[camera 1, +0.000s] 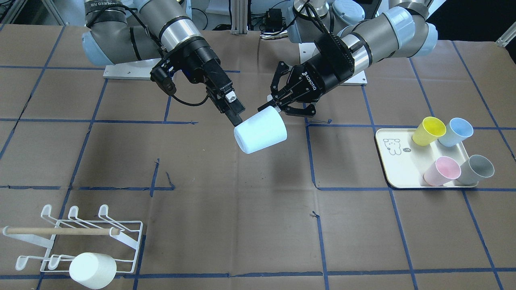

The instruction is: Transfer IKEA cup to right arm and place on rack

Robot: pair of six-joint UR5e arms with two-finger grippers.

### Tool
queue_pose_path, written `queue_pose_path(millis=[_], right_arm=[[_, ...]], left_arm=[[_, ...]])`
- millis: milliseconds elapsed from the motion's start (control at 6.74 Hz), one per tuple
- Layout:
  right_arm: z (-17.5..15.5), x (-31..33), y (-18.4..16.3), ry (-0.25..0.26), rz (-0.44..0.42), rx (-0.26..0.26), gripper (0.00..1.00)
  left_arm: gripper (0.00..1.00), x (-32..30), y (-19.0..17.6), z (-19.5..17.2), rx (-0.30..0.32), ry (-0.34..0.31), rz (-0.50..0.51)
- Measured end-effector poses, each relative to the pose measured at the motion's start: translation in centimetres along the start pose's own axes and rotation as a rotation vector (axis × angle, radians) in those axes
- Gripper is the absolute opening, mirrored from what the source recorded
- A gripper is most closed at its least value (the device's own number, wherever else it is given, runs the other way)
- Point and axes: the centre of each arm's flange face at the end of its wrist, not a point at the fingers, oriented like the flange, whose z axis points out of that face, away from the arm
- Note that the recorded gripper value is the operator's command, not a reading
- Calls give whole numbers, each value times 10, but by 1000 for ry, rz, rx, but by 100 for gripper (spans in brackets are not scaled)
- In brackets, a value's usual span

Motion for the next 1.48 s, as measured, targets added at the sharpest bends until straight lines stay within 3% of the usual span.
queue_pose_path(millis=[1039,1485], right_arm=[[50,-9,-14,0,-11,-16,95],[54,-9,-15,14,-5,-19,72]], left_arm=[[2,0,0,0,0,1,0],[2,0,0,0,0,1,-1]])
